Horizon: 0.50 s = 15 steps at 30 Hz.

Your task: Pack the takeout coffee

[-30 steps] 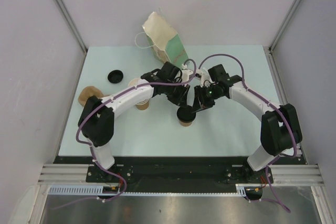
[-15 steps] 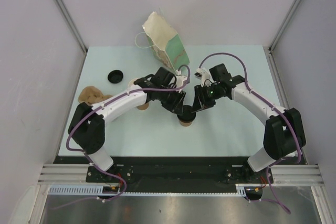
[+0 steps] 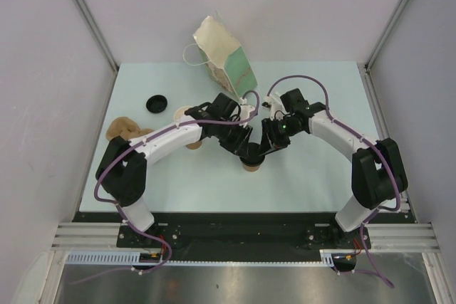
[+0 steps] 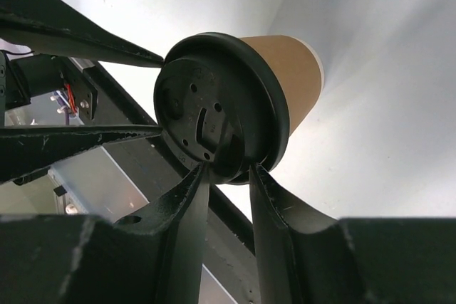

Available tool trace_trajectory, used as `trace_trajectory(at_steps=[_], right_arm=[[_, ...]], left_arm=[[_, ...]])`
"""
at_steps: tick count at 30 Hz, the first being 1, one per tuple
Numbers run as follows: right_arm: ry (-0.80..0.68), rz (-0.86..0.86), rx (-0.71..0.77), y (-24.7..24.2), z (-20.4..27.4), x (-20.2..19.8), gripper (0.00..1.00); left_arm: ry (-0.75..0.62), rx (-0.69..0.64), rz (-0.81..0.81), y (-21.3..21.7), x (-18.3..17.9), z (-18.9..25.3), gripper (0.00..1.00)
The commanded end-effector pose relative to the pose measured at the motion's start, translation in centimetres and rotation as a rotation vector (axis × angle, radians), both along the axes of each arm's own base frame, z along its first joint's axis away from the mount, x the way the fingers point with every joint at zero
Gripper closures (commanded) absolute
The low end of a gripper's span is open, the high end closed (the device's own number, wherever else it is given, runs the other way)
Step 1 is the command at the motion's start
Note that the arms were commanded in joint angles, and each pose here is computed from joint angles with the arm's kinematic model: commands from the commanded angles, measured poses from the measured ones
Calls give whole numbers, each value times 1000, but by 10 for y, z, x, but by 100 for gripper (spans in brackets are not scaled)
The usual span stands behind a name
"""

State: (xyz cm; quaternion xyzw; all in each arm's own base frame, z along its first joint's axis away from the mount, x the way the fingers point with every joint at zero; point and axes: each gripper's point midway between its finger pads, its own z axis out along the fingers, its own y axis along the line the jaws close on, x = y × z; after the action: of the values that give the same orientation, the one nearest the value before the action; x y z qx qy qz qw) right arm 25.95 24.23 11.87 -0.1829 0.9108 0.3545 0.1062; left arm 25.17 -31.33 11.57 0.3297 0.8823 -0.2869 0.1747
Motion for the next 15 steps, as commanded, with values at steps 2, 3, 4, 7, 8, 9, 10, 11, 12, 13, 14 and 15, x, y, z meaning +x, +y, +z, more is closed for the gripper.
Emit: trace_trajectory(at_steps=[2, 3, 4, 7, 8, 9, 10, 11, 12, 13, 14, 15], right_arm=[[-42, 5, 60, 5, 19, 7, 62], [-53, 0, 73, 4, 26, 7, 61], [-52, 1, 94, 4, 32, 6, 59], [-73, -24, 145, -3, 51, 9, 49], [-84, -29, 158, -4, 56, 10, 42], [-100, -50, 174, -10, 63, 14, 39], [-105, -55, 187, -12, 68, 14, 34], [-117, -65, 190, -15, 72, 18, 22], [-126, -77, 189, -19, 75, 20, 17], [-150, -97, 184, -26, 79, 25, 12], [-156, -113, 179, -31, 80, 28, 5], [-168, -130, 173, -35, 82, 31, 4]], left_arm=[[-44, -87, -39, -13, 1, 27, 45], [-55, -100, -48, -12, 1, 33, 42], [-71, -106, -50, -12, 1, 38, 34], [-147, -136, -51, -8, 3, 62, 14], [-170, -141, -47, -8, 5, 69, 12], [-201, -144, -54, -6, 6, 75, 6], [-211, -139, -57, -6, 7, 76, 1], [-235, -142, -60, -7, 11, 83, 1], [-243, -127, -74, -7, 11, 83, 0], [-251, -105, -71, -7, 14, 79, 1], [-264, -104, -74, -11, 18, 84, 0], [-273, -85, -102, -14, 15, 82, 1]])
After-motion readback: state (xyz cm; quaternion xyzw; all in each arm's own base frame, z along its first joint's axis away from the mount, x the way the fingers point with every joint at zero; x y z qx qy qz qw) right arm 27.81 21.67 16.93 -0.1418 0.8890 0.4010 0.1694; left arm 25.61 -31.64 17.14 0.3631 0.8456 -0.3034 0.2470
